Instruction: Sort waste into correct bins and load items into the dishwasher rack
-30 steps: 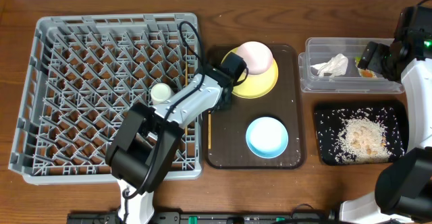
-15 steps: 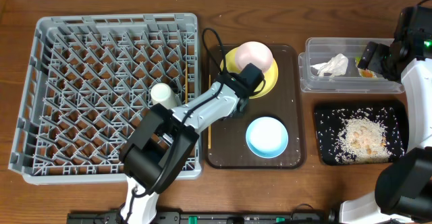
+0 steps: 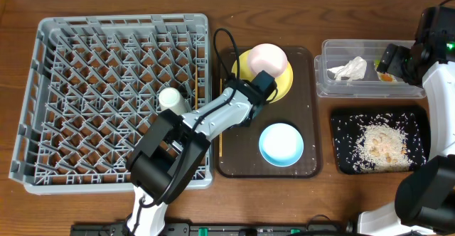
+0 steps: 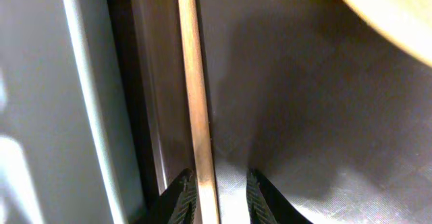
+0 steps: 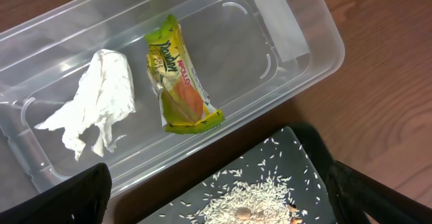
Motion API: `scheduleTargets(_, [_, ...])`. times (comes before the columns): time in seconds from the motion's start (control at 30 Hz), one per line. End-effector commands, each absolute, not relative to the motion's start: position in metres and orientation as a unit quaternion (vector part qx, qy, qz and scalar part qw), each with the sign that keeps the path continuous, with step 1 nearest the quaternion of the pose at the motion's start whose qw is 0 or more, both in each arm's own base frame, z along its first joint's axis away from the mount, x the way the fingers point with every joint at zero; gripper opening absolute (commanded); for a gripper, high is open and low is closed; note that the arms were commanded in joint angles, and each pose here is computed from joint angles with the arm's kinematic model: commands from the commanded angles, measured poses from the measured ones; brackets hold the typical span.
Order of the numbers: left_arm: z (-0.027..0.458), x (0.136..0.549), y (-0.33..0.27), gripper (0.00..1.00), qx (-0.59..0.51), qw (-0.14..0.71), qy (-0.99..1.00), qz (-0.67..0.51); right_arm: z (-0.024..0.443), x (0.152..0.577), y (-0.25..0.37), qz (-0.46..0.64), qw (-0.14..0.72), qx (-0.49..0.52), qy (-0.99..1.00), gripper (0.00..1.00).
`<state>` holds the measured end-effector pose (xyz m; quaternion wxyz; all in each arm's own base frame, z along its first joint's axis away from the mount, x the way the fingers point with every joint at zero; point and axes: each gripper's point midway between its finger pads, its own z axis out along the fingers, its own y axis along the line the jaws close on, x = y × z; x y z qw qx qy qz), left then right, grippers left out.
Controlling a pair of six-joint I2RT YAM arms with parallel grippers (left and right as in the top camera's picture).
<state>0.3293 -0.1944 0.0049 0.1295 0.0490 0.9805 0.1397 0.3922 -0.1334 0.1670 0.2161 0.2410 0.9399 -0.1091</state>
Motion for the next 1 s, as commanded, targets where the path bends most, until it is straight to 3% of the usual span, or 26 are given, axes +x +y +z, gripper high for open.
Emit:
scheduleTargets(0.0, [0.004,0.327,-0.185,0.28,0.047,0.129,0.978,0.159,0.182,0.393,-0.139,-0.119,0.233,0.241,0.935,0.99])
scheduleTargets(0.7, [-0.026,0.302,-0.216,0.29,0.081,0.049,0.993,0.068,0.182,0.393,-0.139,-0.119,0.233,0.241,0.935,0.99])
scheduleTargets(0.97, [0.006,0.334,-0.193,0.29,0.081,0.139,0.976,0.146,0.182,0.393,-0.139,-0.119,0.233,0.241,0.935,0.99])
